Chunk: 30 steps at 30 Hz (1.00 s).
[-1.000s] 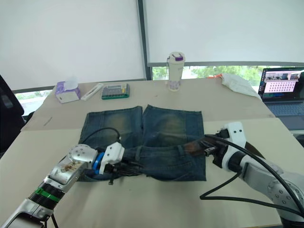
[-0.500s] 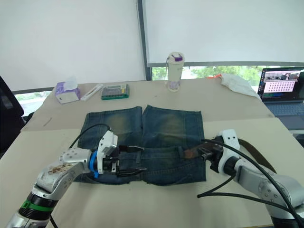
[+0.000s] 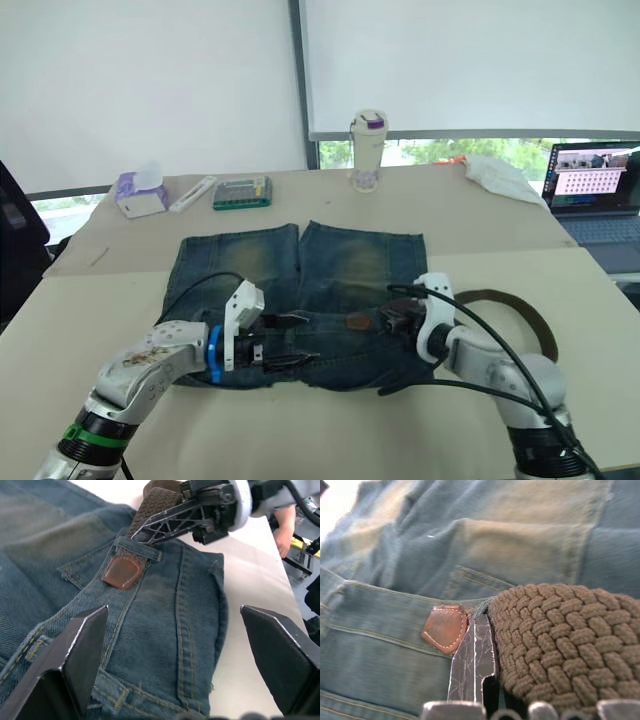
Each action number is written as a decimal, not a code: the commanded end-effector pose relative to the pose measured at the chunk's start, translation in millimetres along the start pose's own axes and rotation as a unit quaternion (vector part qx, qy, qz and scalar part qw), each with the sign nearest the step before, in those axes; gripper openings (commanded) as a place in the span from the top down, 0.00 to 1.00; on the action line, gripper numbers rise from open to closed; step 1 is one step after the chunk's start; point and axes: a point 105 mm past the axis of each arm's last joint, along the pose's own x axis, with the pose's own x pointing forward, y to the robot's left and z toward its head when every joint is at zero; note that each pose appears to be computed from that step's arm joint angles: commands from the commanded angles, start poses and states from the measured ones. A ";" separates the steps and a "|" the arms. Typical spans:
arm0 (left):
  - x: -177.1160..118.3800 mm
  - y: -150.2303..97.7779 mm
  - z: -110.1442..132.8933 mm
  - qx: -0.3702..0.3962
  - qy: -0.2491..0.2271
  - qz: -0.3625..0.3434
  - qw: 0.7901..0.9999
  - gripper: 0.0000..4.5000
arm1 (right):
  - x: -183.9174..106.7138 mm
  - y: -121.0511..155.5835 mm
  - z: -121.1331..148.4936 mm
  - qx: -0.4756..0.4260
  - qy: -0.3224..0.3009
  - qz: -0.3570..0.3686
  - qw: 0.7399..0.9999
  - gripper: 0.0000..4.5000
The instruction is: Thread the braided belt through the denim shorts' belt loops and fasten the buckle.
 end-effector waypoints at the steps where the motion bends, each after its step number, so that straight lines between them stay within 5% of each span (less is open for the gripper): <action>1: 5.4 0.8 7.8 -0.037 -0.012 0.002 0.999 0.01 | -2.2 19.3 15.5 0.056 -0.049 0.064 0.995 1.00; 5: 12.3 4.7 1.4 -0.078 0.003 0.013 0.997 0.01 | -6.9 31.8 20.9 0.102 -0.078 0.103 0.986 1.00; 16: 31.4 13.4 33.6 -0.244 -0.080 0.016 0.966 0.01 | -13.1 43.5 19.4 0.114 -0.085 0.120 0.983 1.00; 26: 36.8 12.3 29.5 -0.262 -0.068 0.018 0.962 0.79 | -15.3 45.9 20.7 0.089 -0.088 0.114 0.986 1.00; 29: 40.4 15.2 33.9 -0.268 -0.082 0.022 0.960 1.00 | -21.9 47.1 23.2 0.022 -0.085 0.096 0.991 0.76; 30: 41.6 15.7 36.8 -0.272 -0.089 0.020 0.958 1.00 | -25.8 42.9 22.2 -0.033 -0.073 0.061 0.995 0.68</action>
